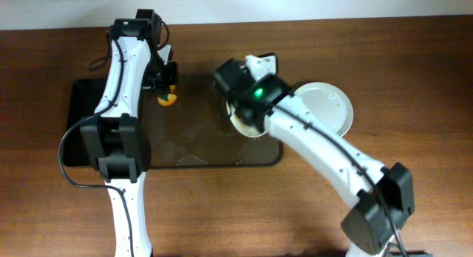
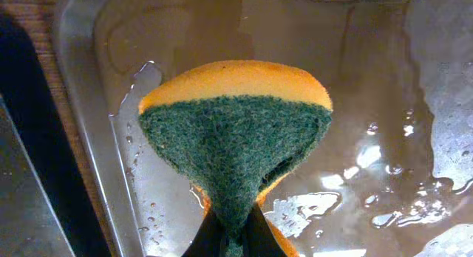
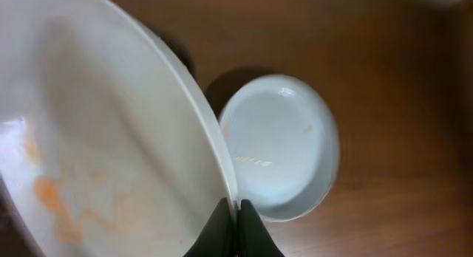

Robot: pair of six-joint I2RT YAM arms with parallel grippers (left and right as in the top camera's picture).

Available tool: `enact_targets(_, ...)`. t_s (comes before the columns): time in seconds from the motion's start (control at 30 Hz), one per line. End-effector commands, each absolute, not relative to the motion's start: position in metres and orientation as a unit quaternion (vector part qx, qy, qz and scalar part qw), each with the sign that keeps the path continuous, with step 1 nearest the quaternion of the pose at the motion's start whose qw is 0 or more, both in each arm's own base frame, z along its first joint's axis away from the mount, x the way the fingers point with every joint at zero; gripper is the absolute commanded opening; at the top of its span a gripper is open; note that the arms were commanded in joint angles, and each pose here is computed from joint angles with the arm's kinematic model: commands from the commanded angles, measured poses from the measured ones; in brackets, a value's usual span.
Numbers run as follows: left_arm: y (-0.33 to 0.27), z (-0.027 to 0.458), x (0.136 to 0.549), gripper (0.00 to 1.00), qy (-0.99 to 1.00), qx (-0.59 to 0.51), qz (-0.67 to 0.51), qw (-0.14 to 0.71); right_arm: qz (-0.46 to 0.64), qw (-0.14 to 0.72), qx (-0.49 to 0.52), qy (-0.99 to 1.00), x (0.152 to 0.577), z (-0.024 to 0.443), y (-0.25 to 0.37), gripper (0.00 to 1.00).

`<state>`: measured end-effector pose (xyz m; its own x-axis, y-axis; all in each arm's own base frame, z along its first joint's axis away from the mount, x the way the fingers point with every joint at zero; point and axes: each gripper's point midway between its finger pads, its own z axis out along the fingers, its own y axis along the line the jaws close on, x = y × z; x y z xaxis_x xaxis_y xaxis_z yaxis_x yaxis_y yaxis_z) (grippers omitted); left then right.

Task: Clean dirty plates on tray and stack at the side
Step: 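Lift the cream plate with the right gripper and place it on the stack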

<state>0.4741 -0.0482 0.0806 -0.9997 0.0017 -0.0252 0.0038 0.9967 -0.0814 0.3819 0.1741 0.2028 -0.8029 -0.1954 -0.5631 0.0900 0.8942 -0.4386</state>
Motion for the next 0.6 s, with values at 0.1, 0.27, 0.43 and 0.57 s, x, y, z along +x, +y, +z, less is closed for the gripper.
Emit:
enact_targets(0.1, -0.054, 0.064, 0.474, 0.00, 0.998, 0.009, -0.058, -0.004, -0.388, 0.486, -0.074, 0.780, 0.355, 0.294, 0.198, 0.04)
enact_targets(0.27, -0.054, 0.050, 0.472, 0.01, 0.998, 0.008, -0.057, -0.022, -0.409, 0.527, -0.084, 0.740, 0.342, 0.314, 0.214, 0.04)
enact_targets(0.43, -0.054, 0.050, 0.472, 0.00, 0.998, 0.008, -0.059, -0.022, -0.394, 0.533, -0.067, 0.746, 0.343, 0.312, 0.214, 0.04)
enact_targets(0.57, -0.054, 0.050, 0.462, 0.00, 0.997, 0.007, -0.058, -0.041, -0.312, 0.486, -0.029, 0.816, 0.349, 0.279, 0.208, 0.04)
